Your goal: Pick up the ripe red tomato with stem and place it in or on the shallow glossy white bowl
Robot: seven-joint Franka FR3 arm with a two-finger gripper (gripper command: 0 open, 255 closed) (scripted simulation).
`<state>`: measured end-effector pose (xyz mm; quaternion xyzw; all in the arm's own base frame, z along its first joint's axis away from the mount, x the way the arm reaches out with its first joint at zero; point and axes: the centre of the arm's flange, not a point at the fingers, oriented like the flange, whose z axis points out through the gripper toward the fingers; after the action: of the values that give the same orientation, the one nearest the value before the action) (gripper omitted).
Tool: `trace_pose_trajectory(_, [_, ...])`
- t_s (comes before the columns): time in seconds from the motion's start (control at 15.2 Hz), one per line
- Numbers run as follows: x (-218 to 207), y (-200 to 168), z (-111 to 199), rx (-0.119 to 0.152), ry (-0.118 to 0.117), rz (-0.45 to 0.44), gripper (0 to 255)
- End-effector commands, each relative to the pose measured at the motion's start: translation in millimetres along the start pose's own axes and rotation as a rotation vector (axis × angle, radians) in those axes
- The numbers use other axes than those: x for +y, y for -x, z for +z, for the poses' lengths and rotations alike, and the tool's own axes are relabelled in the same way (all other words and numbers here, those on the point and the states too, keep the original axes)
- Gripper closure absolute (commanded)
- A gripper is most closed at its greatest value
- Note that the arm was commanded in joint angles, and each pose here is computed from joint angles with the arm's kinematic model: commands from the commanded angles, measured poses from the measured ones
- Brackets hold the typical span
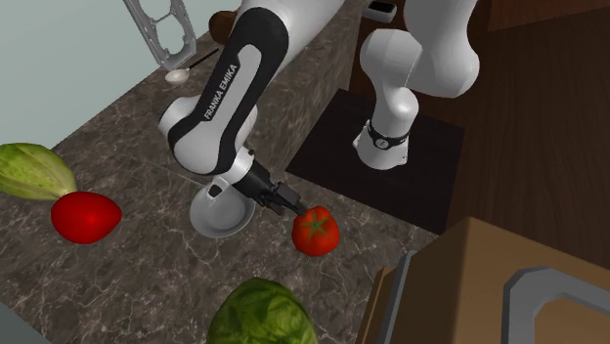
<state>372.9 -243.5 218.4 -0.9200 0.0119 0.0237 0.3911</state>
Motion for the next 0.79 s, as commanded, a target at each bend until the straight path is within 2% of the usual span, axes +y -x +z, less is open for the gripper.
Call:
trace_pose_trajectory(0.0, [3, -1, 11, 0.002, -0.007, -0.002, 0])
trace_pose_trajectory(0.33, [3, -1, 35, 0.002, -0.007, -0.002, 0])
trace_pose_trajectory(0.73, [3, -1, 35, 0.002, -0.007, -0.002, 0])
